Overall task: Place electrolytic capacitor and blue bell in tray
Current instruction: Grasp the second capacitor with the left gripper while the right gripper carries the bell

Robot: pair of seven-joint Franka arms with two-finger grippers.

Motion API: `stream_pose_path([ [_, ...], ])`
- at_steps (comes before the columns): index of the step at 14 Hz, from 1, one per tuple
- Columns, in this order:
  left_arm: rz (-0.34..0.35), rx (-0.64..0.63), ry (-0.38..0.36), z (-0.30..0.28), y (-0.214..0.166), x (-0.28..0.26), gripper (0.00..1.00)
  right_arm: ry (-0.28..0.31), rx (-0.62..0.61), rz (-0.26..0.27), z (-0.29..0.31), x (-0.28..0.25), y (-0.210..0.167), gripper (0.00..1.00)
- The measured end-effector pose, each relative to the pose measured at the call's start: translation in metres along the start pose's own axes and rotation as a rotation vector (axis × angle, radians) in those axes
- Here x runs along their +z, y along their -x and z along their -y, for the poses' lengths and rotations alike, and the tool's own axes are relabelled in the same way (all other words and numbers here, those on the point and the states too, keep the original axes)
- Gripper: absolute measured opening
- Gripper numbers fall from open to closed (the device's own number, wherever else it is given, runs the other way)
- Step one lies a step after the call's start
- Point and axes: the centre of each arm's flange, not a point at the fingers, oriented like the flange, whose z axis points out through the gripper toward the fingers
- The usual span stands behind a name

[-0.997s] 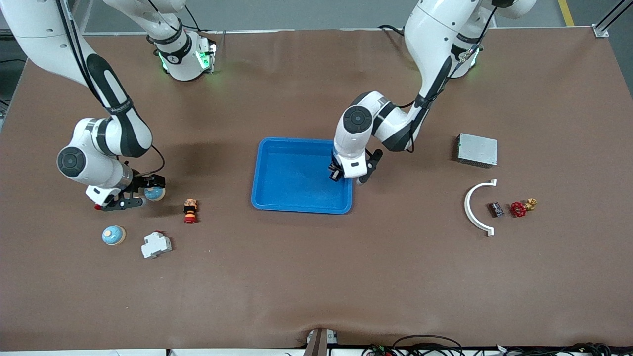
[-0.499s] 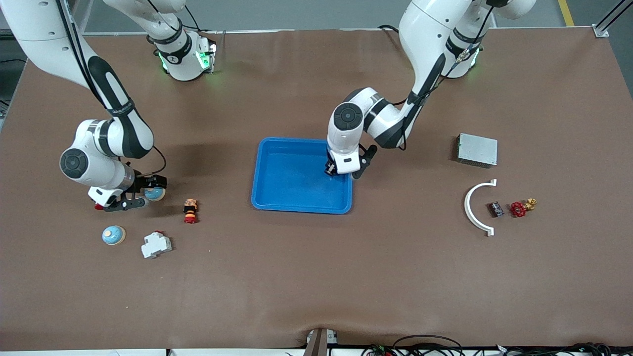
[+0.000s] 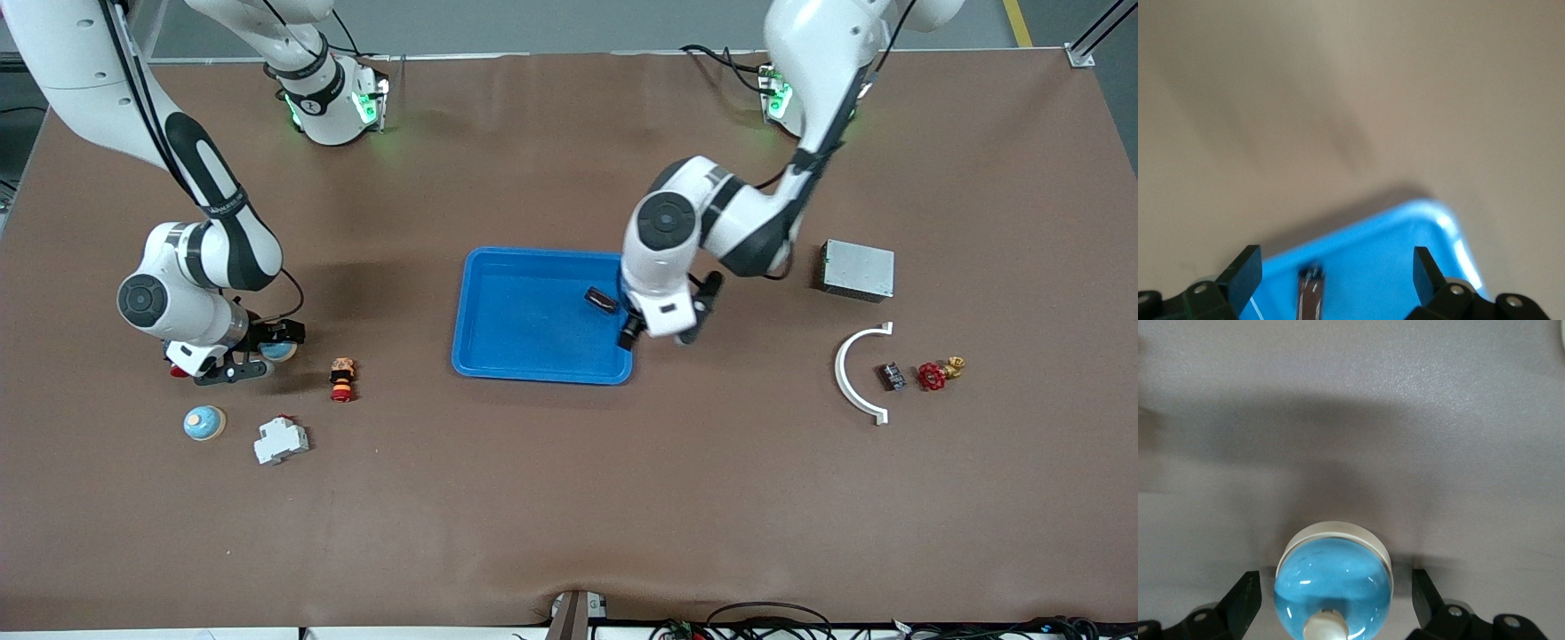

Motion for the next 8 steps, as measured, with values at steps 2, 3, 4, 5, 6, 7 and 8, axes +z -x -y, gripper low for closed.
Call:
stream_pose_path([
  [2, -0.036, 0.015, -0.017, 0.0, -0.056, -0.019, 1.0, 0.0, 0.0, 0.0, 0.0, 0.0, 0.0, 0.98],
  [3, -0.043, 0.034, -0.038, 0.002, -0.083, -0.022, 1.0, 0.0, 0.0, 0.0, 0.0, 0.0, 0.0, 0.89],
  [4, -0.044, 0.053, -0.058, 0.004, -0.11, -0.021, 1.0, 0.001, 0.001, -0.003, -0.001, -0.001, -0.001, 0.79],
  [5, -0.041, 0.074, -0.074, 0.008, -0.139, -0.018, 1.0, 0.002, 0.004, -0.003, -0.003, -0.003, -0.002, 0.69],
  [6, -0.035, 0.098, -0.087, 0.012, -0.169, -0.015, 1.0, 0.002, 0.003, -0.002, -0.002, -0.005, -0.002, 0.67],
  [7, -0.028, 0.124, -0.097, 0.018, -0.198, -0.012, 1.0, 0.002, 0.002, -0.002, -0.002, -0.005, -0.002, 0.67],
  [8, -0.02, 0.148, -0.105, 0.025, -0.225, -0.009, 1.0, 0.002, 0.002, -0.002, -0.002, -0.005, -0.002, 0.67],
])
